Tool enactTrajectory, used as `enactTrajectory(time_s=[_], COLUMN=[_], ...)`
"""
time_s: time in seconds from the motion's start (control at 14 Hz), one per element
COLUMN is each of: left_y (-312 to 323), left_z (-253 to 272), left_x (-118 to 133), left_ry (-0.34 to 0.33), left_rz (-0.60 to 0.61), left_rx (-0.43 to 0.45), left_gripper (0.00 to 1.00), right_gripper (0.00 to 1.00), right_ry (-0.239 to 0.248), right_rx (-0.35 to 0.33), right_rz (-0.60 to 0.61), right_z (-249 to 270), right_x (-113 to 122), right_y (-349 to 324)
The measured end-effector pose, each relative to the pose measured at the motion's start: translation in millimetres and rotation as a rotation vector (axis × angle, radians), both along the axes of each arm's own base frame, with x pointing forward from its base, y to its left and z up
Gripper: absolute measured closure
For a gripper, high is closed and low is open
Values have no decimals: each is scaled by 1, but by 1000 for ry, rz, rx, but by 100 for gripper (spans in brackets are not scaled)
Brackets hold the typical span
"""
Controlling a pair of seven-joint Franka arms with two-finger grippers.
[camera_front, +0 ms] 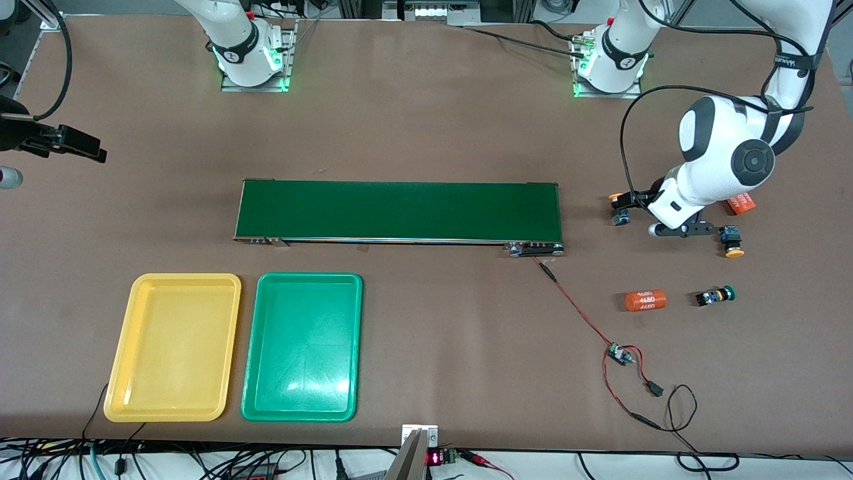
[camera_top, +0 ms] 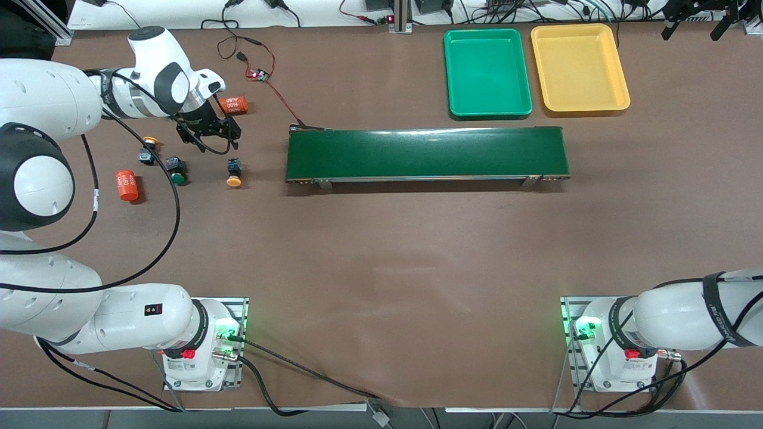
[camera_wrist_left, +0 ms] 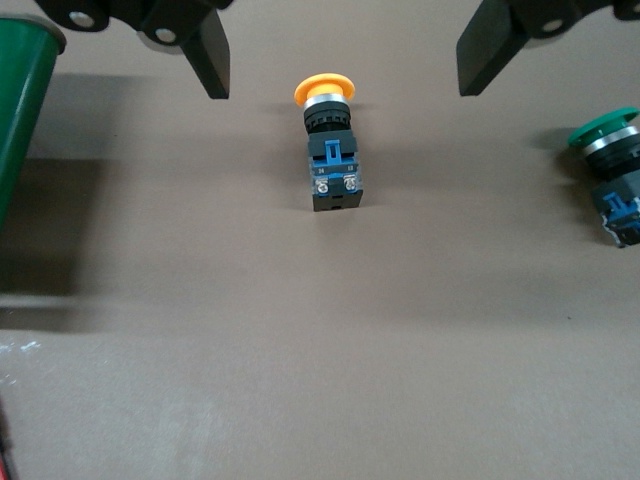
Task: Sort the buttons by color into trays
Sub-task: 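Lower the left gripper onto the orange-capped button and close, then lift the orange-capped button with the left gripper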
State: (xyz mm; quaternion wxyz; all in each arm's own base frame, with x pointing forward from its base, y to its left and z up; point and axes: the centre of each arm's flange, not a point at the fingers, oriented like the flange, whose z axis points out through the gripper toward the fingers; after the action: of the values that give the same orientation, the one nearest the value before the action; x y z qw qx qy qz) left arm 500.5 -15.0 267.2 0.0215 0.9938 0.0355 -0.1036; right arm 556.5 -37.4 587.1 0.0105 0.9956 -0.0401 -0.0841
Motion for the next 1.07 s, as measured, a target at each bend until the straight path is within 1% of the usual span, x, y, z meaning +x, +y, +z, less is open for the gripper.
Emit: enactTrajectory(time_s=[0.36, 0.86, 1.07], left_y=[0, -4, -4], left_z=[-18, -52, -64], left_x=[-6, -13, -13], left_ry=[1, 59, 62], left_rz=[2, -3, -3], left_rx=[-2, -10, -14], left_gripper=[0, 0, 0], right_gripper=[0, 0, 0], right_ry=[10, 20, 23], right_rx=[1, 6, 7], right_rz=[-5, 15, 18], right_z=[-1, -2, -3], right_x=[-1, -3, -3], right_y=[-4, -5, -6])
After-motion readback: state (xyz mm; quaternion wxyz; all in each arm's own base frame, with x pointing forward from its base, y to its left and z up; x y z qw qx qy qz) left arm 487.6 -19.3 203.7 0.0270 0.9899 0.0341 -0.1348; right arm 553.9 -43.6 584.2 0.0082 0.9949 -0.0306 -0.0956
